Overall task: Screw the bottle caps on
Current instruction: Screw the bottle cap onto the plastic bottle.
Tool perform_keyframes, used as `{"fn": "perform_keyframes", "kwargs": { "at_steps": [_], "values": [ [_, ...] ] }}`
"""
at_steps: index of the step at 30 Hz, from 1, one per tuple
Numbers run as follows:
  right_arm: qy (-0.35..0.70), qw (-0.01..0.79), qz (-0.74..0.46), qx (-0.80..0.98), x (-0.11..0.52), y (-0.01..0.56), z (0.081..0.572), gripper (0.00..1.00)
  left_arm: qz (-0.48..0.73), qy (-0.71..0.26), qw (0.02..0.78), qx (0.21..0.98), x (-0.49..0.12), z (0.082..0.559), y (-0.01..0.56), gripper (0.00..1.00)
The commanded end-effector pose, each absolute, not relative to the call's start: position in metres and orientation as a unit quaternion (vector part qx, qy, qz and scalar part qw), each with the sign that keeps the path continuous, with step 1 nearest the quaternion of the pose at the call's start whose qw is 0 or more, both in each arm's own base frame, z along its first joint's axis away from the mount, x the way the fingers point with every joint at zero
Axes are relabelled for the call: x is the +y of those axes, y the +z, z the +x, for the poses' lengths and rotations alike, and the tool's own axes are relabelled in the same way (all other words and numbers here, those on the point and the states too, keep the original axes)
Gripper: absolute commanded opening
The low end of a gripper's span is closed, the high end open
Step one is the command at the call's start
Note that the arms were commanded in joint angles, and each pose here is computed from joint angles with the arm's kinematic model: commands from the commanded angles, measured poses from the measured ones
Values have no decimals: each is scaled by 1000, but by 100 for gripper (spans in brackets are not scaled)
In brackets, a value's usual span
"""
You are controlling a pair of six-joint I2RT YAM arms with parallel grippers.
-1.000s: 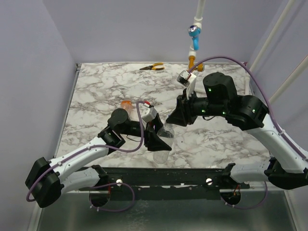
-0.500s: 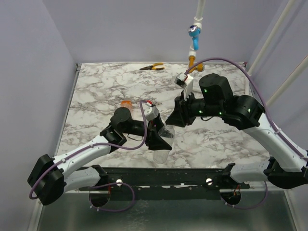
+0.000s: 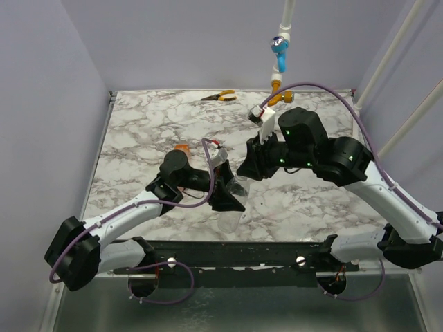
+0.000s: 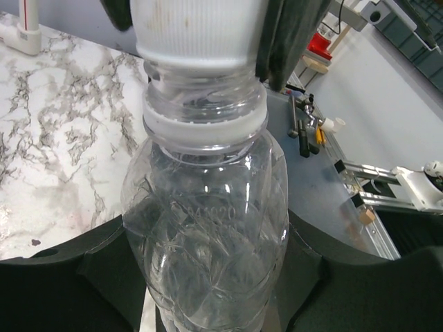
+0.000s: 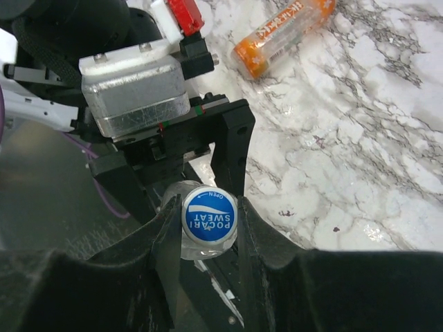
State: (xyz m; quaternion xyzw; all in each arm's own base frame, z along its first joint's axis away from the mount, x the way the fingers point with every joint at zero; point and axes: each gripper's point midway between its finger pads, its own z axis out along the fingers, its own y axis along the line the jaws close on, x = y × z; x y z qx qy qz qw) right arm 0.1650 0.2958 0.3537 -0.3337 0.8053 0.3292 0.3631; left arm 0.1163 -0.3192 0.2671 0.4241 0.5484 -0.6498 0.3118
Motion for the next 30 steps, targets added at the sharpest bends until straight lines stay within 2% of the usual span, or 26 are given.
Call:
{"fn": "perform_keyframes", "kwargs": {
  "at_steps": [1,8,15,18,22,30],
  "values": [
    [300,330,-355,822,298,326,156,17,425,-653,339,527,-321,124,285,37],
    [277,328,-360,828,307,313,155,17,417,-642,367,528,-325,135,290,36],
    [286,332,-350,828,314,310,155,17,377,-573,504,525,-318,170,304,35],
    [296,334,-349,824,317,314,154,18,371,-554,538,515,-313,176,313,35],
    [296,327,-351,826,319,312,153,18,373,-546,551,509,-312,179,319,35],
    [227,325,-346,850,311,290,165,17,373,-537,552,517,-314,185,316,35]
  ]
}}
